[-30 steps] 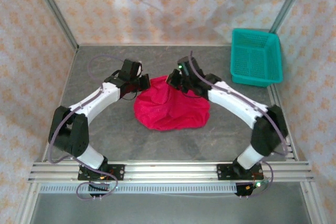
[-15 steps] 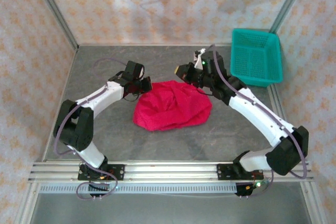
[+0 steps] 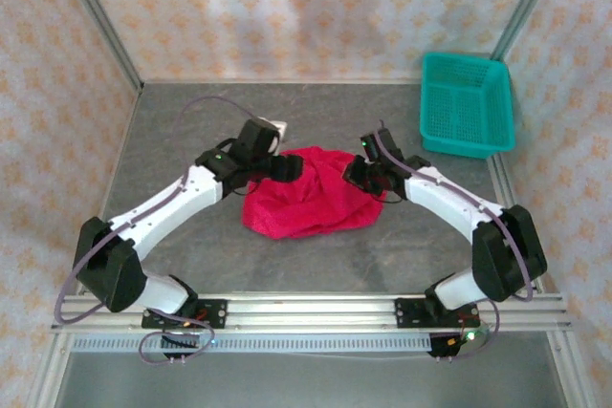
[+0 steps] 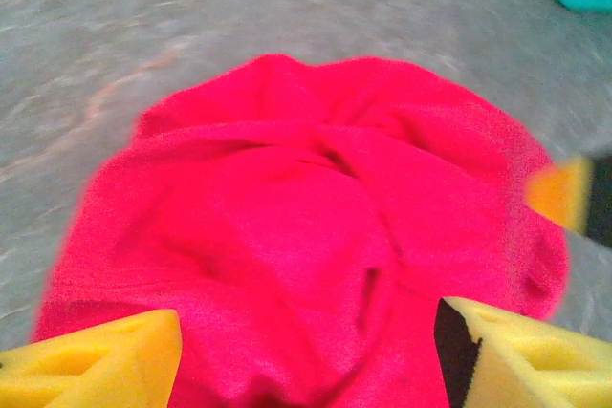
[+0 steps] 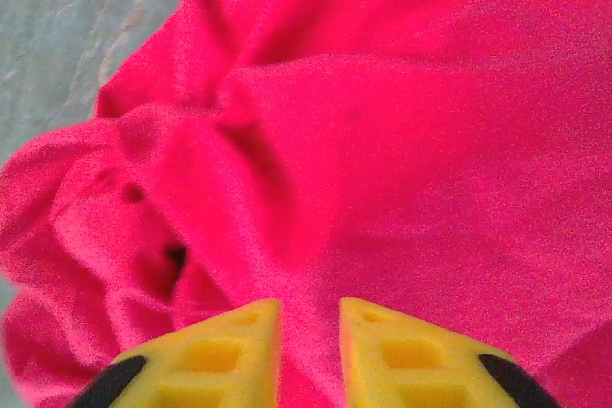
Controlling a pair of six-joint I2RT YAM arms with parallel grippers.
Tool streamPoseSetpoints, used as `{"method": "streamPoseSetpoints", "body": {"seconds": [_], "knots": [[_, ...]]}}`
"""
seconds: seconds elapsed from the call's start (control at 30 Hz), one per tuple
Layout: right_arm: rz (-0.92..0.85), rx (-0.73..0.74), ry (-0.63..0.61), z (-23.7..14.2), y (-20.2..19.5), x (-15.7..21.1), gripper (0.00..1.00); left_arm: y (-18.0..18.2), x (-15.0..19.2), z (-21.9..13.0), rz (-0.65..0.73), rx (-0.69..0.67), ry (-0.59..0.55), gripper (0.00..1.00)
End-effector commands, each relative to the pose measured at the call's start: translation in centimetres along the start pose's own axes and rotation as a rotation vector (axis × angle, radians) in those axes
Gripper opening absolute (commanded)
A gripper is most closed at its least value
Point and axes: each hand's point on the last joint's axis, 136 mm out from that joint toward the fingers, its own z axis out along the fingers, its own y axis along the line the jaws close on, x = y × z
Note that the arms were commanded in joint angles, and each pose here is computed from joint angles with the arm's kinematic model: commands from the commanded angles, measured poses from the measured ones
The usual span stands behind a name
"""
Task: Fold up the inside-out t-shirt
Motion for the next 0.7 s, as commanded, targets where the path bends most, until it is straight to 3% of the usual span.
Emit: {"method": "streamPoseSetpoints", "body": {"seconds": [0.0, 0.13, 0.47, 0.67], "knots": [[0.022, -0.009, -0.039, -0.9, -0.4, -0.8, 0.39, -0.4, 1.9, 2.3, 0.114, -0.030, 0.098, 0.71], [0.018, -0.007, -0.040, -1.2, -0.5, -0.8, 0.54, -1.4, 2.6, 4.8, 0.151, -0.048, 0.172, 0.67], [0.015, -0.036, -0.019, -1.5, 0.0, -0.3, 0.56, -1.5, 3.0, 8.6, 0.155, -0.093, 0.246, 0.54], [0.007, -0.081, 0.040, -0.7, 1.1, 0.7, 0.60, -0.9, 3.3, 9.0, 0.165, -0.125, 0.264, 0.16]]}}
